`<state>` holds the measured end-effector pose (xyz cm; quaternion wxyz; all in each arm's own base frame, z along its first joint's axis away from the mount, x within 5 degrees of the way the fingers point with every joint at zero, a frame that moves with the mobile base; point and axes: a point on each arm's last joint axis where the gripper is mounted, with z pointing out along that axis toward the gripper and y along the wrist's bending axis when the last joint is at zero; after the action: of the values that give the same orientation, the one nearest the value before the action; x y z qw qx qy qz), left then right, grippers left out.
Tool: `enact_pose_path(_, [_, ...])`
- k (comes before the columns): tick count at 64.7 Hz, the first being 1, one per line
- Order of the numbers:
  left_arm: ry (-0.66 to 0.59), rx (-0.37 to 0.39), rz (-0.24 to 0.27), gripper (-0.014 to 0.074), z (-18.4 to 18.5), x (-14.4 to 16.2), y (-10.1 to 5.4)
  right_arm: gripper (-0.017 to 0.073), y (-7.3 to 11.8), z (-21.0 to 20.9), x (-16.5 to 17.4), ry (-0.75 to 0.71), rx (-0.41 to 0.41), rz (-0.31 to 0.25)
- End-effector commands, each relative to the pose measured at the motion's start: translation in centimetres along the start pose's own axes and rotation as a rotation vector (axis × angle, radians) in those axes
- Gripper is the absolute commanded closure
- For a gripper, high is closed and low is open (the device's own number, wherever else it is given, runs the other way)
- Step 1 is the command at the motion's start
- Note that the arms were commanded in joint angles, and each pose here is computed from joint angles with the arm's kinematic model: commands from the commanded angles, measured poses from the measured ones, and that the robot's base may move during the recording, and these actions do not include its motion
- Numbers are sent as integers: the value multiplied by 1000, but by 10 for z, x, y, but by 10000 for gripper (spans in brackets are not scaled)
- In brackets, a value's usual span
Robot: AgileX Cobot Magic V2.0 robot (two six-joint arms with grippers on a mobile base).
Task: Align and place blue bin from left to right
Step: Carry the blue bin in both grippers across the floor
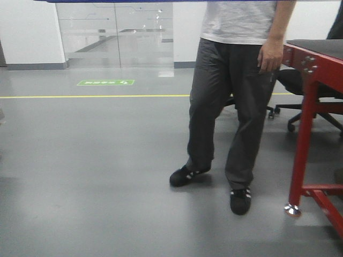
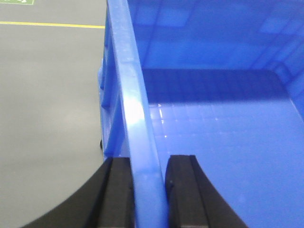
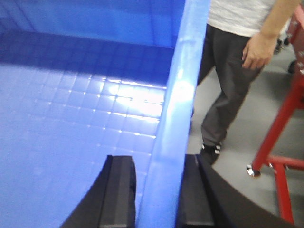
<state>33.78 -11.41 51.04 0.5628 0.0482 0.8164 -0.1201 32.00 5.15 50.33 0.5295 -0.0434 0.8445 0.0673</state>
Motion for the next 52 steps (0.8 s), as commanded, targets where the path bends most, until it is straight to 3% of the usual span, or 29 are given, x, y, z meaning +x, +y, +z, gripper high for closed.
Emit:
enact_pose_path(1, [-136, 9, 32, 705, -17, -18, -1, 629, 0, -17, -16, -143, -3, -28])
enact_pose_path(52, [-136, 9, 32, 705, -17, -18, -1, 629, 0, -17, -16, -143, -3, -28])
